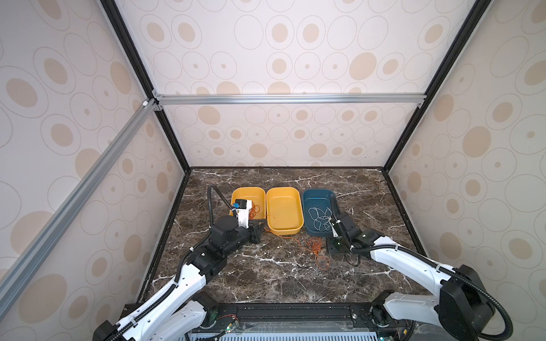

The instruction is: Untangle the cables

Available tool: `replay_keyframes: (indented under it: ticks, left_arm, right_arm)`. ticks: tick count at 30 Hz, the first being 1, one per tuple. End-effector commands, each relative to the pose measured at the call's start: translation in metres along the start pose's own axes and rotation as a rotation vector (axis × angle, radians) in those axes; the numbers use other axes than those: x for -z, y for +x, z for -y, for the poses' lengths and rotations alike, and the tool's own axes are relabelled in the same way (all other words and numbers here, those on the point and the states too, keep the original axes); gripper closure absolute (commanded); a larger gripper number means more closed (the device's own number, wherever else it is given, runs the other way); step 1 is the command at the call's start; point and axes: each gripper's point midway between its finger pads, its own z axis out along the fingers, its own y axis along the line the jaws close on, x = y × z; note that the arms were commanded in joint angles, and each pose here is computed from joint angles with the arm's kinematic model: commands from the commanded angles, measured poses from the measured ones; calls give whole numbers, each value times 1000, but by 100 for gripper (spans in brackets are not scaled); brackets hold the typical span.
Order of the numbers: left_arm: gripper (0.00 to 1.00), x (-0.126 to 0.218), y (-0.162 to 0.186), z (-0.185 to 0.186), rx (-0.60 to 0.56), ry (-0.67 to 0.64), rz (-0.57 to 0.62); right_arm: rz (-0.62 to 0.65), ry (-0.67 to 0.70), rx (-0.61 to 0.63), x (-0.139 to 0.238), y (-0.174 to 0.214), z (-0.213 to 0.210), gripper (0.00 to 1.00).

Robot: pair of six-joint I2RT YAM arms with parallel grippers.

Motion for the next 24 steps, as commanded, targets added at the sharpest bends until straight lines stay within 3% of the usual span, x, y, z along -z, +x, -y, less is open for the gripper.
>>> replay_keyframes:
  ticks: [1,8,15,19,24]
  left_arm:
    - [100,8,-11,-17,-14,-95,13]
    - [100,18,-19,-44,16,-214,47]
    - [100,19,-23,-50,22,-229,66]
    - [100,23,-32,-52,10,-251,84]
    - [100,35,-54,-58,-3,-312,134]
  right_arm:
    - [-4,54,-46,13,0,16,100]
    - [8,-13,-115,28,-3,17,100]
    - [-44,-208,-99,37,4,-16,100]
    - [-24,-165,-109,40,5,-7,100]
    - [-20,-15,-144,37,11,22,100]
